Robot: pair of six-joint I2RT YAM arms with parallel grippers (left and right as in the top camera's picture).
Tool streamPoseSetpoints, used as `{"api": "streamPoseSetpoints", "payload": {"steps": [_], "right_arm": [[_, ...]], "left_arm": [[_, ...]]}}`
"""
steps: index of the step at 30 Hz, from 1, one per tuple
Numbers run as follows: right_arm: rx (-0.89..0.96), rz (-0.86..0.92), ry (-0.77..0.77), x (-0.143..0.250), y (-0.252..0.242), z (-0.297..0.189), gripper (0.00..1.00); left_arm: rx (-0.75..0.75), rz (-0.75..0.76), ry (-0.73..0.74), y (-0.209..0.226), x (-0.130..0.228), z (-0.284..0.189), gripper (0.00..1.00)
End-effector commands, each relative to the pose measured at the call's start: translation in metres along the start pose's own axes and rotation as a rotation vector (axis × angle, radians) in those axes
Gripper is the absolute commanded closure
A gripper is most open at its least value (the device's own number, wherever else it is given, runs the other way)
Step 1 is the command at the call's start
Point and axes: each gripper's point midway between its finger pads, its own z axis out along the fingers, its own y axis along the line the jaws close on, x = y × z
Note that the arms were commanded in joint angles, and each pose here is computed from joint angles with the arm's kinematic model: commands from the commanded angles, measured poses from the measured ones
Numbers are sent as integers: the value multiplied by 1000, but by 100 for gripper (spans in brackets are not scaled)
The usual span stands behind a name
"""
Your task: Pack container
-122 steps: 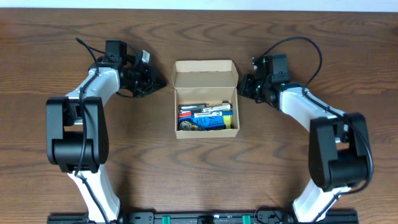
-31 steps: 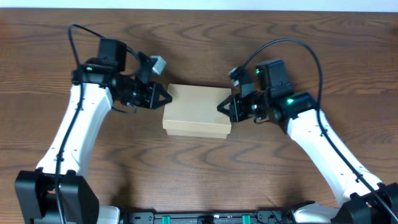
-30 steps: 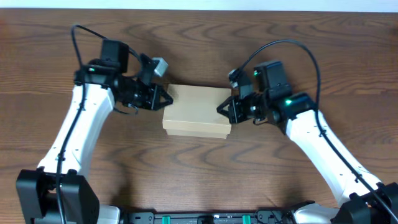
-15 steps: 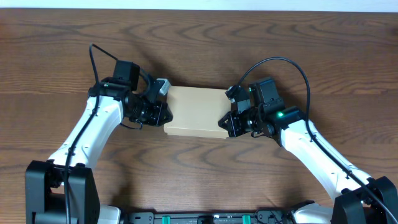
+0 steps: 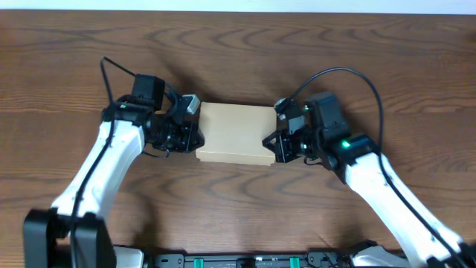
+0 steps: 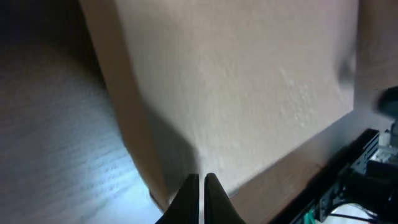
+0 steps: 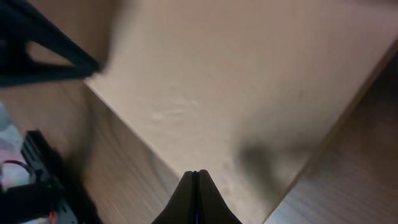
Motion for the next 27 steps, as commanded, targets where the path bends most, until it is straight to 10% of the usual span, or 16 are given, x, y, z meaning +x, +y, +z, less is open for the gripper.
{"api": "streamPoseSetpoints", "payload": {"steps": [1, 3, 7, 8, 9, 10, 27], "right_arm": [[5, -85, -167, -35, 26, -39, 98], [13, -117, -234, -43, 34, -56, 80], [80, -135, -314, -51, 32, -78, 1], [80, -134, -311, -49, 33, -79, 1], [80, -133, -310, -49, 33, -79, 1], [81, -133, -309, -49, 33, -79, 1], [87, -122, -288, -45, 29, -75, 1]], "left_arm": [[-13, -10, -83, -18, 2, -30, 94], [-1, -8, -135, -33, 5, -47, 94], [18, 84, -268, -63, 5, -80, 85], [22, 104, -303, -69, 5, -88, 69], [28, 112, -330, -74, 5, -95, 24], [34, 116, -357, -79, 6, -102, 5], [23, 96, -355, -81, 21, -109, 5]]}}
